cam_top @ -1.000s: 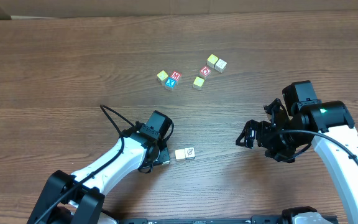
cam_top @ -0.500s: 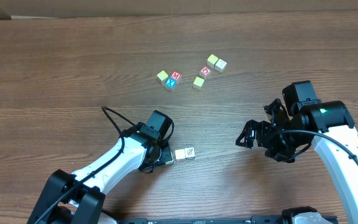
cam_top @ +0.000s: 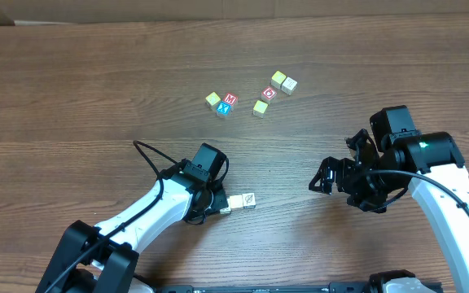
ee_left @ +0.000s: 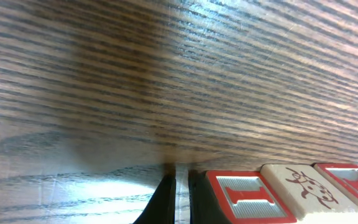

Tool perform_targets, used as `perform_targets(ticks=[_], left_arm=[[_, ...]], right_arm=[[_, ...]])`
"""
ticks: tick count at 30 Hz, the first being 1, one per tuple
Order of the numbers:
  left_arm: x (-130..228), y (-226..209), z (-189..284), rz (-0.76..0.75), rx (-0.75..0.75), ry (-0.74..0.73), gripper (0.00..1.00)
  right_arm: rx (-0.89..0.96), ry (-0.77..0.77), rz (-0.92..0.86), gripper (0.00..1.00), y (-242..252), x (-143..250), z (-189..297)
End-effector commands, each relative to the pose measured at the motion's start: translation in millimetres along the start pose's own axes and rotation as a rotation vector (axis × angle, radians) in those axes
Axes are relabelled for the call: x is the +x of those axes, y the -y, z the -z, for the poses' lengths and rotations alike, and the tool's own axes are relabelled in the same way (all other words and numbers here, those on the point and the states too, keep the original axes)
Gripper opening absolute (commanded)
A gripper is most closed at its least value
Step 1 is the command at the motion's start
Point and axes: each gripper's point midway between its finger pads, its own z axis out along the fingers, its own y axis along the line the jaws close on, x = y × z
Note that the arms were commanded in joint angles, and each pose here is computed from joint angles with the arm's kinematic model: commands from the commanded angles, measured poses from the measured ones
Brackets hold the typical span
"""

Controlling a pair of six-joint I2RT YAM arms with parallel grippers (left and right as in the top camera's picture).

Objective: Flip 5 blocks

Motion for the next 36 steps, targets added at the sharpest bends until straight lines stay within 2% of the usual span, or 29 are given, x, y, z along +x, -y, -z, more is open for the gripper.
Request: perform_targets(ticks=[1,10,16,24,31,36], left_arm=[[8,-13,-13,0.051,-0.045,-0.034,0.04],[14,-19,-12,0.089,-0.069,-0.054,0.04],[40,-33,-8,0.111,-0.129,-0.167,0.04],[70,-21,-2,0.203,-0.082,-0.311,0.04],[64,-3,-5,0.208,-0.009,-0.294,0.04],[54,-3,-8,0.205,-0.009,-0.243,0.04]], right_arm=[[-0.003,0.029,0.021,1.00,-4,-5,6],[0.001,0.020,0.015,1.00,-3,-2,6],[0.002,0.015,0.013,1.00,-2,-1,6],[0.002,0.017,0.018,1.00,-2,-2,6],[0.003,0.014,0.039,1.00,-2,-1,6],[0.004,0.011,0.037,1.00,-2,0,6]])
